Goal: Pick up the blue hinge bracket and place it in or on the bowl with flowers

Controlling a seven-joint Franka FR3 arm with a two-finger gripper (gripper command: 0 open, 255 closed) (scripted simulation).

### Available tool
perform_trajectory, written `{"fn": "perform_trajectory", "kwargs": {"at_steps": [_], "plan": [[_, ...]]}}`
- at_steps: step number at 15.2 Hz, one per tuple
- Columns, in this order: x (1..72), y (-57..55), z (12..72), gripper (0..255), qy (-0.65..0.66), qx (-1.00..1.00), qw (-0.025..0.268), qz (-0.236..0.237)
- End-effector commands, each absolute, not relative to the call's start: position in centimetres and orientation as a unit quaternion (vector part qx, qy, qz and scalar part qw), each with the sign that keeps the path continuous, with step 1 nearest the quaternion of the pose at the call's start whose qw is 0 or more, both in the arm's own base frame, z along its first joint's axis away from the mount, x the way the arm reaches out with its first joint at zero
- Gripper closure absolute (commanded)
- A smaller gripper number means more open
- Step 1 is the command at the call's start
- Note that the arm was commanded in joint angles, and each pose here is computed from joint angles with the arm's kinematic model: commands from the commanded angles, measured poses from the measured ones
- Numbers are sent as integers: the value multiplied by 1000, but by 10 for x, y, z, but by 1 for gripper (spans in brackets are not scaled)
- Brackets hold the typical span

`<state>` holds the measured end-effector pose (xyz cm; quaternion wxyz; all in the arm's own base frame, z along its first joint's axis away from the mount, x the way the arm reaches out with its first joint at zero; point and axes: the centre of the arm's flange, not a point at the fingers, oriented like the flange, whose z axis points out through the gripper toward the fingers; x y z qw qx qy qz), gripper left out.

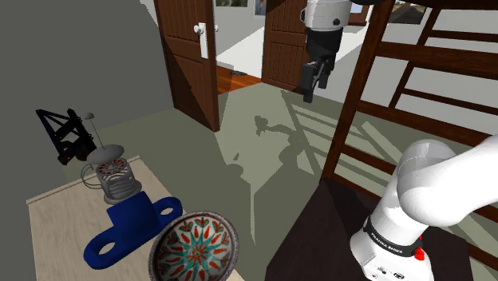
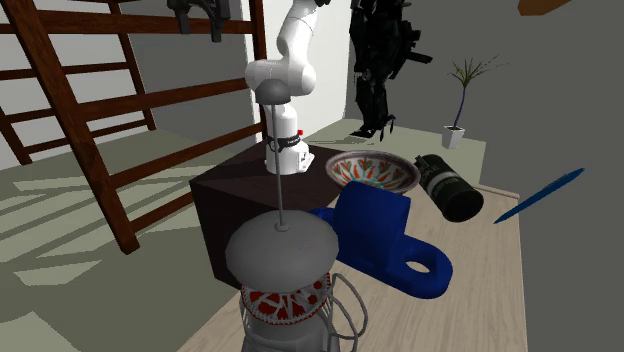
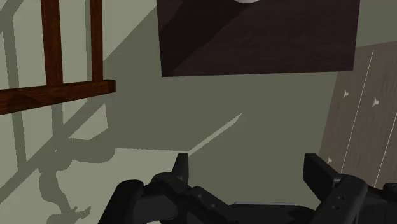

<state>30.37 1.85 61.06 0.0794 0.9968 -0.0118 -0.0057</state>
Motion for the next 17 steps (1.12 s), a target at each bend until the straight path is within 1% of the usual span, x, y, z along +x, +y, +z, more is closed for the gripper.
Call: {"fn": "perform_trajectory", "kwargs": {"at_steps": [1, 17], "plan": [[304, 19, 611, 0, -12, 997, 79, -6], [448, 124, 541, 0, 213, 977, 3, 5]]}}
